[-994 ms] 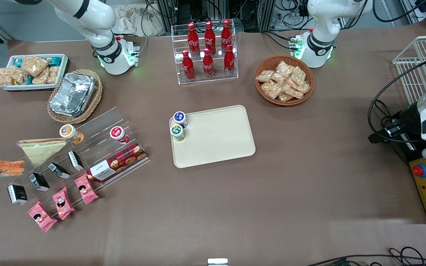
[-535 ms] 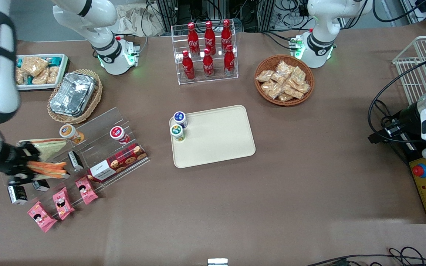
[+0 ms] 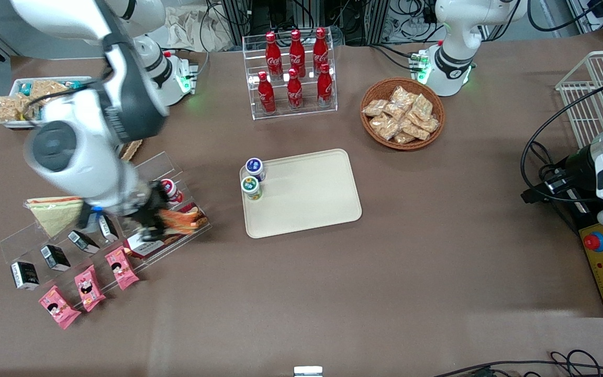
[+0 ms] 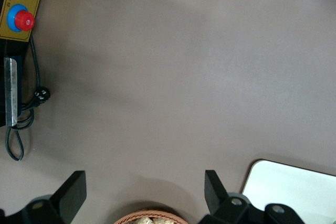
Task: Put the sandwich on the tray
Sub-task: 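Carry the held sandwich over the cream tray beside the yogurt cups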
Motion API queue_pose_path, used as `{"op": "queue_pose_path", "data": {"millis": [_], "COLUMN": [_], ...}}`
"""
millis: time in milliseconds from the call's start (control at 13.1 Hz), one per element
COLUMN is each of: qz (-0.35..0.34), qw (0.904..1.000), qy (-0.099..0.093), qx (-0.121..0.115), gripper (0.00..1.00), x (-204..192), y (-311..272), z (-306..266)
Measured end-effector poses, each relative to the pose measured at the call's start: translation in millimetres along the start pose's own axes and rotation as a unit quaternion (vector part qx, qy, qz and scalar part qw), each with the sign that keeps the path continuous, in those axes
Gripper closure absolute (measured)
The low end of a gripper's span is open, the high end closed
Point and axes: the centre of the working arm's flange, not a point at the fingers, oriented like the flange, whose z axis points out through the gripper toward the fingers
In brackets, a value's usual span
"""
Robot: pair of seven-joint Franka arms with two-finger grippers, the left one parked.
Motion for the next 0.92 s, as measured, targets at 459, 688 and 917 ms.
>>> {"op": "queue_pose_path", "data": {"millis": [459,688,917], "qz": [0.044,0.046,0.041], "qw": [0.9986,0.9982,0.9982], "qy": [0.006,0.003,0.001], "qx": [0.028,0.039,0.045], "gripper": [0.78,0.78,0.78], "x": [-127.3,-175.9,-218.6], "y": [41.8,67.3,96.2], "z": [70.9,104.0,144.0]}}
